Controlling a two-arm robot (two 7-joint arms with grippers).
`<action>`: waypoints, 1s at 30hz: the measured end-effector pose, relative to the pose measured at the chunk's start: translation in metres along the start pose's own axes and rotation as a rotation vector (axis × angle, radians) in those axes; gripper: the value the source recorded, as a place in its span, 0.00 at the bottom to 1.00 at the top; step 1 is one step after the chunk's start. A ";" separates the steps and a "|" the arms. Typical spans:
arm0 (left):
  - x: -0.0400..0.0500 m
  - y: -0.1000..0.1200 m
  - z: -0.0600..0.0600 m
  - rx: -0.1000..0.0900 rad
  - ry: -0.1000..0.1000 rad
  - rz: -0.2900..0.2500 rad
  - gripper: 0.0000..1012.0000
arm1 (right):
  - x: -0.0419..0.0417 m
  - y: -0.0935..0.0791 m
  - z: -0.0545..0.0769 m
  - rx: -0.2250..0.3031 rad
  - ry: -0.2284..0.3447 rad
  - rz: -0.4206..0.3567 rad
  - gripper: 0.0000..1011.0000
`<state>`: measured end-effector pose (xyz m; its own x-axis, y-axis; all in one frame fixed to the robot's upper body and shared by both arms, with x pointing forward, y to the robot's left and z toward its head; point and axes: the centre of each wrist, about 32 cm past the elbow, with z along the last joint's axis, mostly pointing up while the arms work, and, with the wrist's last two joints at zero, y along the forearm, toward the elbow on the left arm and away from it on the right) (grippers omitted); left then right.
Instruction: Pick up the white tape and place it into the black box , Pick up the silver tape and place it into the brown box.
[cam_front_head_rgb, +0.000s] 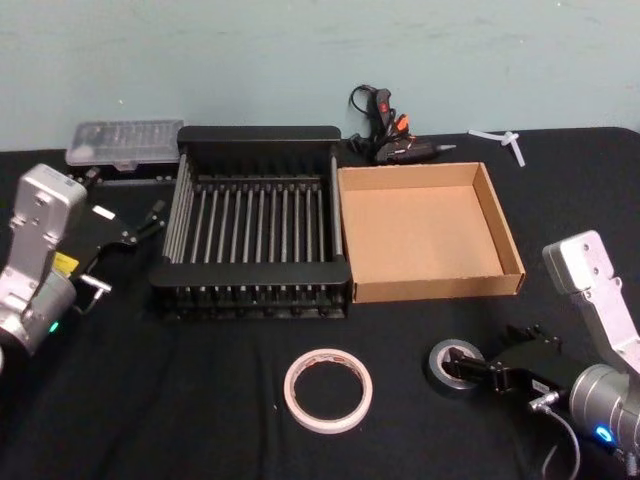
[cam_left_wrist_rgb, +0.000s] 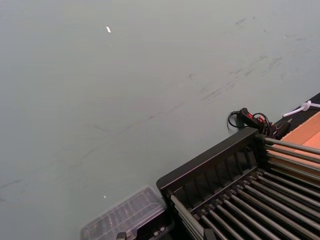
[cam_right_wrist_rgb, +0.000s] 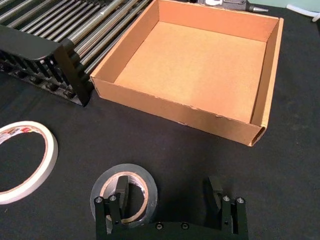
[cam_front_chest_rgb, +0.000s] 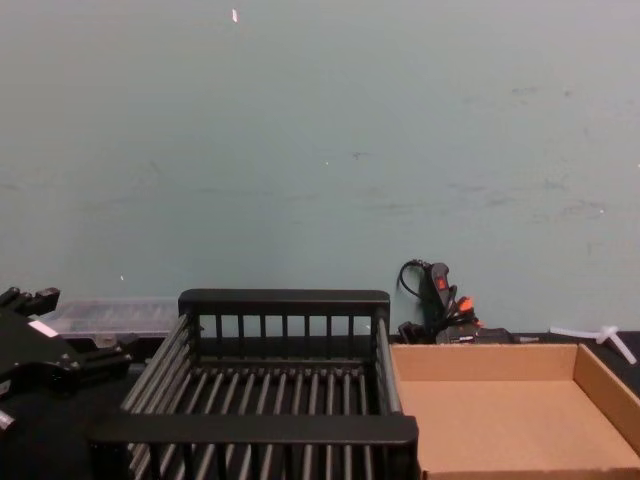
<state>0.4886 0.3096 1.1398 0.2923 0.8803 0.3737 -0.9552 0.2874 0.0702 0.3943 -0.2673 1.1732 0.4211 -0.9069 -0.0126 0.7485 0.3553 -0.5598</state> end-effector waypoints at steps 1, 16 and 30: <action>0.0000 0.000 0.000 0.000 0.000 0.000 0.99 | 0.0002 0.001 0.000 -0.001 0.001 0.001 0.99; 0.0000 0.000 0.000 0.000 0.000 0.000 0.99 | 0.0000 0.003 -0.002 -0.002 0.003 0.002 0.99; 0.0000 0.000 0.000 0.000 0.000 0.000 0.99 | 0.0000 0.003 -0.002 -0.001 -0.001 0.001 0.99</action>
<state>0.4886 0.3097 1.1398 0.2923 0.8803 0.3737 -0.9552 0.2874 0.0702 0.3953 -0.2668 1.1703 0.4222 -0.9064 -0.0122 0.7479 0.3559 -0.5603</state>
